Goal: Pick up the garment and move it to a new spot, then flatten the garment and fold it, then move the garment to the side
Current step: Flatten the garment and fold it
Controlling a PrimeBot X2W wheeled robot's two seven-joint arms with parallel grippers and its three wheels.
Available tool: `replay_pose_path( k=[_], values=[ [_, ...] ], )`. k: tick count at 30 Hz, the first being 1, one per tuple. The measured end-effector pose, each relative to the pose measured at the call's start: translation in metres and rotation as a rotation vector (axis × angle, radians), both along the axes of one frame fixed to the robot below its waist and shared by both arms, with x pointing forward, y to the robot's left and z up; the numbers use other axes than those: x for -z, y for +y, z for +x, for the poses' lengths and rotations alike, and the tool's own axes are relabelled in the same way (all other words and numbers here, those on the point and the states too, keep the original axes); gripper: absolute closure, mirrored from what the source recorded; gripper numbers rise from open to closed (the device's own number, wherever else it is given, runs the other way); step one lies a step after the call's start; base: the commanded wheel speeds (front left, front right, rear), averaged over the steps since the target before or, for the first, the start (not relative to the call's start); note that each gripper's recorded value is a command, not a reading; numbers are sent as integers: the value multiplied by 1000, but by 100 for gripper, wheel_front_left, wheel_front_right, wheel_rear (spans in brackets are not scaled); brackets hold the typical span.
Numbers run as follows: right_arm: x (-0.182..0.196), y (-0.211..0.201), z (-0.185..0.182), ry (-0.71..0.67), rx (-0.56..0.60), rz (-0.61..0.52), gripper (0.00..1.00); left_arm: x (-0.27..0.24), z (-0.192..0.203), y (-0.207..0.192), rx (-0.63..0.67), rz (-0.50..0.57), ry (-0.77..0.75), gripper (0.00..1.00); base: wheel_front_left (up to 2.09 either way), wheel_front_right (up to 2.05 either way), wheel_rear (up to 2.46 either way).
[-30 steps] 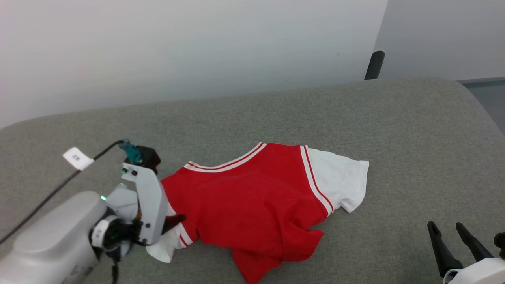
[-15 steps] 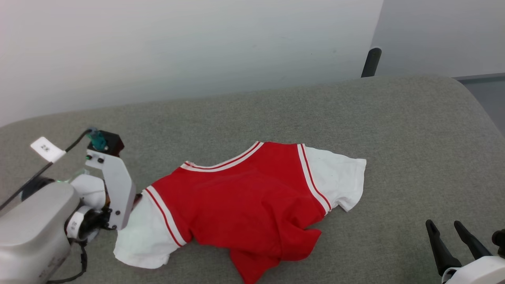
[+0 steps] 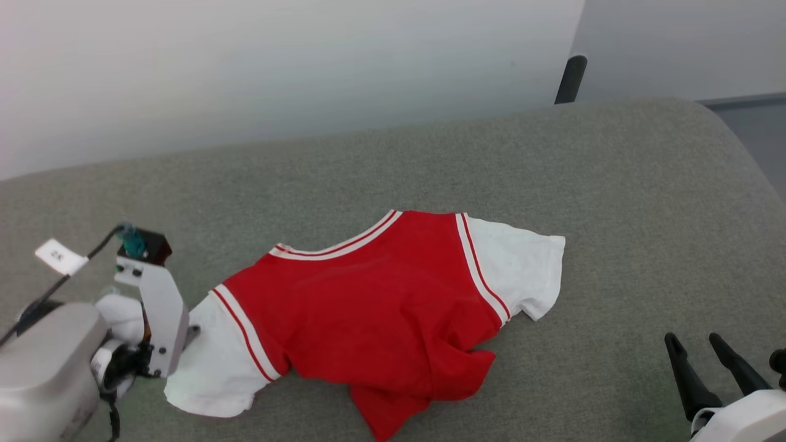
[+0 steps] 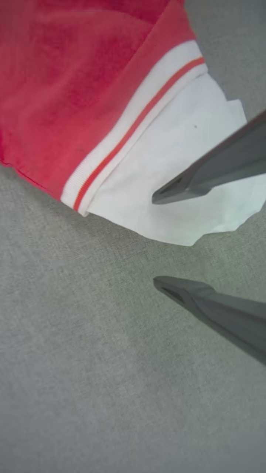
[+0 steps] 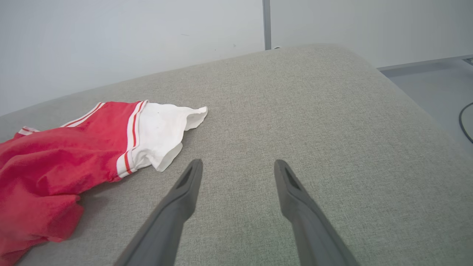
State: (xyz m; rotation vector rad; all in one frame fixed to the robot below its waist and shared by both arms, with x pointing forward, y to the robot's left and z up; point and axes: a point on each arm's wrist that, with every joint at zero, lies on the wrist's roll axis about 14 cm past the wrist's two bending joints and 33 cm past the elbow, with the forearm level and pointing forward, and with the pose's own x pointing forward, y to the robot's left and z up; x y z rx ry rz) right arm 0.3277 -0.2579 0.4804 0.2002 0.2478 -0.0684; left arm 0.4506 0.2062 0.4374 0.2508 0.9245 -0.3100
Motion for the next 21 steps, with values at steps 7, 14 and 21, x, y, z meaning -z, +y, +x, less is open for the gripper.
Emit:
replay_pose_path(
  k=[7,14,21],
  values=[
    [1,-3,5,9,3,-9,0,29,-5,5,-40,-12,87,0,0,0,0],
    [4,-3,9,25,-3,-15,0,46,-13,3,-114,-66,190,54,0,0,0],
    [0,-2,16,20,-15,-23,0,51,-20,0,-143,-99,247,55,0,0,0]
  ],
)
